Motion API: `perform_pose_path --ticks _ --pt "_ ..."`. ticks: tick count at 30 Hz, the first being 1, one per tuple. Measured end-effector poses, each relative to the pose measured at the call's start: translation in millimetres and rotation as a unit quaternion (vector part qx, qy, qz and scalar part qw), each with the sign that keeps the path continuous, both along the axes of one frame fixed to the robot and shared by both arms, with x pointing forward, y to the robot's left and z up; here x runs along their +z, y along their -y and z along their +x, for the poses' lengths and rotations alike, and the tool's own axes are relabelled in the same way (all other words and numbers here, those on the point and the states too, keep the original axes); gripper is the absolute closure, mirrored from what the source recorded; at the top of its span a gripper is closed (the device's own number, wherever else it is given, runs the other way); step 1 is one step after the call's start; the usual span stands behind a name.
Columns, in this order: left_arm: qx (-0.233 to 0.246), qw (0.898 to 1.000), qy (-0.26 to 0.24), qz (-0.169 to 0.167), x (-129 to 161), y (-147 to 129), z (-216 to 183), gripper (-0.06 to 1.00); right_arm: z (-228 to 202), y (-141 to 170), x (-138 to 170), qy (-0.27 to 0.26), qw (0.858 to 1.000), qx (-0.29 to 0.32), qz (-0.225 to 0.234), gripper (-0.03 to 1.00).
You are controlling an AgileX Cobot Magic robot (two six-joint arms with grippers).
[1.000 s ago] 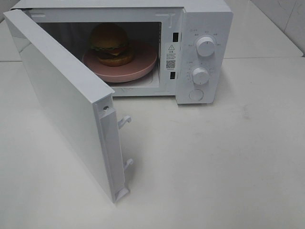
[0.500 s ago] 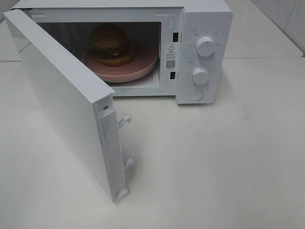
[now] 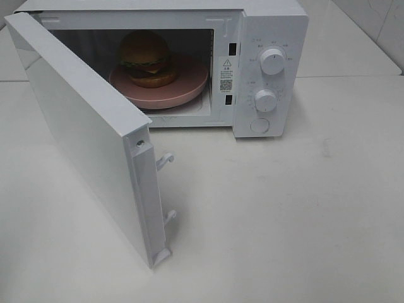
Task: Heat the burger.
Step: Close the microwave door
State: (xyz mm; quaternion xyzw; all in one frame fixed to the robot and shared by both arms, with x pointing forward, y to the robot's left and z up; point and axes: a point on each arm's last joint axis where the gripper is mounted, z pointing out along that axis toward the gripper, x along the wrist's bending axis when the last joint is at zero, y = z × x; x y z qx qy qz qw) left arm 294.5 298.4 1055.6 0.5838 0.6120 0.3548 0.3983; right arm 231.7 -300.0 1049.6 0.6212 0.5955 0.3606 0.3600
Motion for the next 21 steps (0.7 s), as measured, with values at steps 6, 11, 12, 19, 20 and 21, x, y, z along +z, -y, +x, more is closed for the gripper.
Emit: perform_pose_path --ticks 6,11,12,19,20,21 --pt "0.007 1.000 0.024 0.000 -18 -1 25 0.94 0 0 0 0.000 1.000 0.000 0.000 0.21" --pt "0.013 0.999 0.053 0.001 -32 -3 43 0.94 0 0 0 0.000 1.000 0.000 0.000 0.21" --pt "0.015 0.998 0.062 0.001 -35 -3 47 0.94 0 0 0 0.000 1.000 0.000 0.000 0.21" --pt "0.023 0.992 0.121 0.007 -44 -5 72 0.94 0 0 0 0.000 1.000 0.000 0.000 0.21" --pt "0.022 0.992 0.124 0.011 -44 -5 76 0.94 0 0 0 0.000 1.000 0.000 0.000 0.21" --pt "0.022 0.992 0.124 0.011 -44 -5 76 0.94 0 0 0 0.000 1.000 0.000 0.000 0.21"
